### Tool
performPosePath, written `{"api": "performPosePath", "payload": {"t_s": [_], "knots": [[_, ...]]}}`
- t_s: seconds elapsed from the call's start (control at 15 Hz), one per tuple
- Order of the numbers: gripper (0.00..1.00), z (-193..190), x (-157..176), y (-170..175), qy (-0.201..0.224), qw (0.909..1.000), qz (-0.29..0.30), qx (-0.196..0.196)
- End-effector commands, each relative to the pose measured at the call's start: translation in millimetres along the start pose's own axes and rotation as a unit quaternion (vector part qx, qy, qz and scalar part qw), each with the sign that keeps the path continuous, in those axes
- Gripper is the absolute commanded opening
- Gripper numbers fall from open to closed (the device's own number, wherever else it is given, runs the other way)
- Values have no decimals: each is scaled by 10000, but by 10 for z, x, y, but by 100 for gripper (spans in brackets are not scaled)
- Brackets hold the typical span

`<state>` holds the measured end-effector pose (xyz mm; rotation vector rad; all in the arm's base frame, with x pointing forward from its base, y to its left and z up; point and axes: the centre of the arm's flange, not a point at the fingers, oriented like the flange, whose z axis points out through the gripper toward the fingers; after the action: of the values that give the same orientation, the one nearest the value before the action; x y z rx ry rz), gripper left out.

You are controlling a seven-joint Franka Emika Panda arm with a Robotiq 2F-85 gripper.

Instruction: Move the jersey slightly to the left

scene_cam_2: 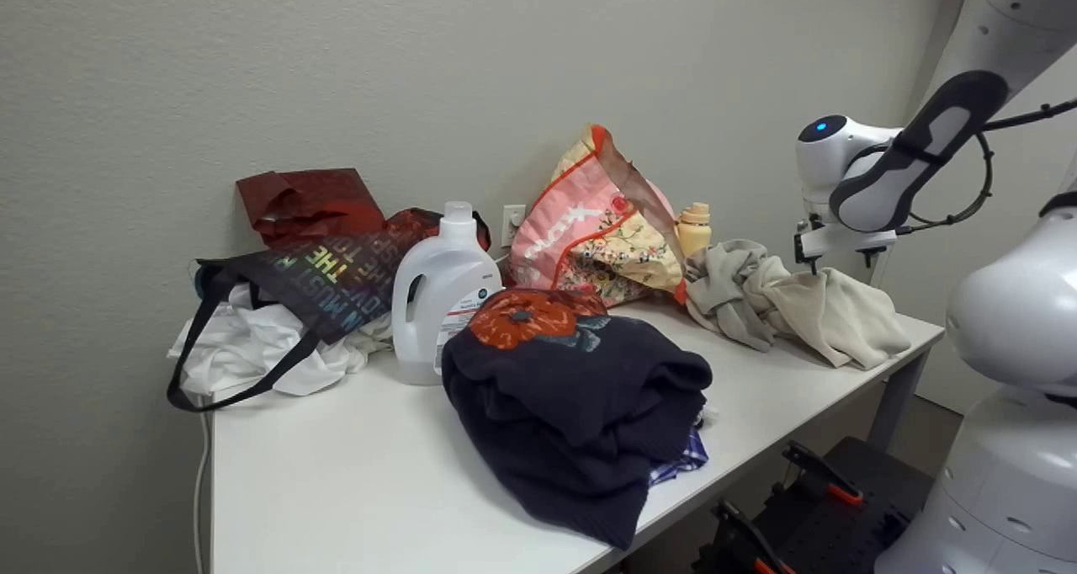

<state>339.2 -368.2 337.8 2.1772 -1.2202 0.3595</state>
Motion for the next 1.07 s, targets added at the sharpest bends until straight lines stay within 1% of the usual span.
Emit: {"api": "performPosePath", "payload": {"t_s": [0.0, 0.13, 0.27, 0.33, 0.4, 0.6, 0.67, 0.87, 0.93, 1.0], "knots": [[100, 239, 13, -276, -149, 9994, 76, 304], [100, 367, -53, -378, -257, 9992, 80, 281], [100, 504, -117, -398, -328, 9994, 42, 86], [75, 572, -145, -394, -366, 9993, 41, -9], [74, 631, -162, -378, -406, 9992, 21, -51], [49, 751, -213, -351, -498, 9986, 25, -192], [42, 766, -222, -357, -516, 9985, 16, -207], [20, 760, -233, -415, -519, 9984, -6, -206], [12, 742, -223, -436, -507, 9985, -26, -204], [5, 717, -208, -451, -492, 9986, -50, -200]]}}
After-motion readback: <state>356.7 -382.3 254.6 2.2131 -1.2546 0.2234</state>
